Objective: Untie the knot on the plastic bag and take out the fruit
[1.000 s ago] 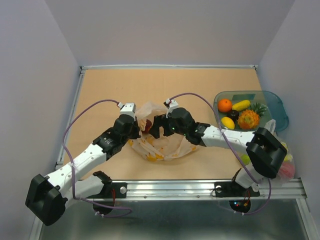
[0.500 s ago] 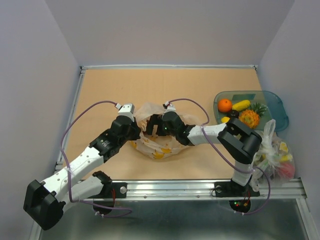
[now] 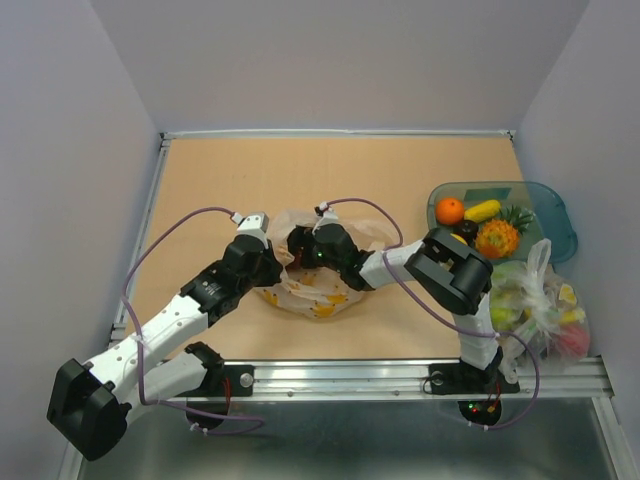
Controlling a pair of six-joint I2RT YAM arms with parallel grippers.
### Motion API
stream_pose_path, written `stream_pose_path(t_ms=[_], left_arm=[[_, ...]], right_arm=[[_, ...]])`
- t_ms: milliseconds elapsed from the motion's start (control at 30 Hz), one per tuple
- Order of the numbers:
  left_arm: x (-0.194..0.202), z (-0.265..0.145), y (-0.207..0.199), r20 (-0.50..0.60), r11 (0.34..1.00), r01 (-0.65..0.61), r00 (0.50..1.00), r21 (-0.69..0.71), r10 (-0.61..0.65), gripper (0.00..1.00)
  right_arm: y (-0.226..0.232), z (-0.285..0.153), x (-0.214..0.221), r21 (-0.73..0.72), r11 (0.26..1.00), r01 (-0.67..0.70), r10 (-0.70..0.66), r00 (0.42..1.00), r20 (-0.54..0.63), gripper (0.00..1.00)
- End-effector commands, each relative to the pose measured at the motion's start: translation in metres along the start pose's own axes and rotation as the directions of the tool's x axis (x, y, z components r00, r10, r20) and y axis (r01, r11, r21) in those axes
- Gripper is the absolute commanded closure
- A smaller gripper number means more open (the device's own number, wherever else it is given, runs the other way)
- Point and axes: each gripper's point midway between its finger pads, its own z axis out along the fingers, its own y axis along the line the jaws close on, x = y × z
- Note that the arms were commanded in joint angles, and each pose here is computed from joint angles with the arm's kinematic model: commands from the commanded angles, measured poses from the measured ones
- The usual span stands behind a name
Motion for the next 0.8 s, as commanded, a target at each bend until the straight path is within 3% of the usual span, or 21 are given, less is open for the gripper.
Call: stream_pose_path(t_ms=[0, 100, 133, 233, 433, 700, 767], left_arm=[[0.004, -0.002, -0.001, -0.010, 1.000, 0.022, 1.000, 0.011, -0.022, 1.00], [0.005, -0.002, 0.003, -0.004, 0.999, 0.035, 0.999, -0.006, -0.035, 1.00], [0.004, -0.002, 0.005, 0.004, 0.999, 0.044, 0.999, -0.017, -0.044, 1.00], [0.004, -0.001, 0.010, 0.012, 0.998, 0.051, 0.999, -0.046, -0.051, 1.00], [-0.004, 0.002, 0.026, 0.041, 0.988, 0.057, 0.998, -0.146, -0.051, 1.00], [-0.032, 0.006, 0.045, 0.112, 0.965, 0.046, 0.994, -0.257, -0.018, 1.00], [-0.037, 0.007, 0.051, 0.128, 0.957, 0.040, 0.992, -0.286, -0.003, 1.00]], right_arm=[[0.034, 0.010, -0.020, -0.116, 0.993, -0.014, 0.022, 0.998, 0.062, 0.23], [0.033, 0.004, -0.020, -0.122, 0.993, 0.000, 0.009, 0.998, 0.068, 0.49], [0.038, 0.000, -0.024, -0.133, 0.991, 0.010, 0.000, 0.997, 0.074, 0.64], [0.035, -0.011, -0.023, -0.127, 0.991, 0.041, -0.032, 0.997, 0.074, 0.85], [0.024, -0.047, -0.022, -0.081, 0.990, 0.119, -0.115, 0.992, 0.058, 0.94], [0.011, -0.099, -0.016, 0.008, 0.958, 0.285, -0.283, 0.955, -0.092, 0.96], [0.015, -0.110, -0.023, 0.003, 0.945, 0.327, -0.325, 0.942, -0.084, 0.96]])
